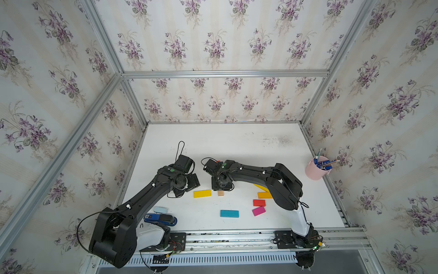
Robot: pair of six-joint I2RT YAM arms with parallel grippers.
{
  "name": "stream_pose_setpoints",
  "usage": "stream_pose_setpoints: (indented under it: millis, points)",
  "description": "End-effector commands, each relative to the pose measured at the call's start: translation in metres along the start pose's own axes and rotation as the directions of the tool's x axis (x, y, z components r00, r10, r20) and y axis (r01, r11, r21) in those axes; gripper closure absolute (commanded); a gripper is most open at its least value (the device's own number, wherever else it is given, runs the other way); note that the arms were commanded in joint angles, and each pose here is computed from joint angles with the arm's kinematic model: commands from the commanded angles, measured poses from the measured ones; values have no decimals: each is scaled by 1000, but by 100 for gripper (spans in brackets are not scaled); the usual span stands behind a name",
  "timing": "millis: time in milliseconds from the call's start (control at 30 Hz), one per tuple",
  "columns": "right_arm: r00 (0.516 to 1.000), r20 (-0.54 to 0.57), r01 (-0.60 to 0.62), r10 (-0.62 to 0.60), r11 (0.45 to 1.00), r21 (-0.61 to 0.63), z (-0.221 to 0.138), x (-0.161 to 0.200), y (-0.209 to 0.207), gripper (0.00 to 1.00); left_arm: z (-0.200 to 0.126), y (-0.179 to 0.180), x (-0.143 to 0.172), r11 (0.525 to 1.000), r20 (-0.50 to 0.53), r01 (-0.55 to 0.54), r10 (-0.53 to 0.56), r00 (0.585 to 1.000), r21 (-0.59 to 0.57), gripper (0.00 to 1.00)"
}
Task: Assemble the letter h with building blocks
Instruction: Assemble the building block at the center of the board, then pick up the building block from the center of the board.
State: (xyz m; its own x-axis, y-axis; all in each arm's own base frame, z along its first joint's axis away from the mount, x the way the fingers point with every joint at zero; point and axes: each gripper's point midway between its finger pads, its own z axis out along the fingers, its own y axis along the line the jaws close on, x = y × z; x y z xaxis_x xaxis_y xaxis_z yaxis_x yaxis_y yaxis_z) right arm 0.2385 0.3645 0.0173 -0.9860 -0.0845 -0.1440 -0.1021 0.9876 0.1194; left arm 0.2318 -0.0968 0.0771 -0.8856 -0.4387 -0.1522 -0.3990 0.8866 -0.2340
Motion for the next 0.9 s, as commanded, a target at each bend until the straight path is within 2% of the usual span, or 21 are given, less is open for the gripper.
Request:
stream_pose_setpoints:
  millis: [0,133,267,333,400,533,633,733,867]
  points:
    - [1000,-2,0,0,1000,25,-1,2,-6,47,0,1,0,1000,0,-11,11,1000,-1,17]
    - [1000,25,15,-15,1000,9,-18,-1,-1,44,1,1,1,1000,-1,-11,11,1000,-1,17]
    - [991,112,68,-69,998,15,-55,-8,9,41,-2,4,0,1000,8,-2,2,1000,-11,17]
    - [975,180,133,-129,991,-7,-78,-12,23,37,-9,9,-3,999,43,16,-15,999,-28,17]
    - [944,236,250,-230,967,-55,-90,-10,44,32,-21,19,-11,997,100,47,-41,994,-64,16]
    - [864,216,497,-454,838,-227,-73,18,85,29,-48,51,-24,977,213,193,-169,962,-96,12]
    - [780,237,624,-580,750,-217,-55,31,95,28,-59,67,-25,957,268,284,-259,928,-57,9]
    - [739,231,670,-633,725,-158,-40,25,97,28,-63,72,-22,949,280,314,-294,914,-27,8]
    - [701,237,707,-672,698,-112,-32,17,101,26,-54,72,-17,947,239,320,-305,922,-25,8]
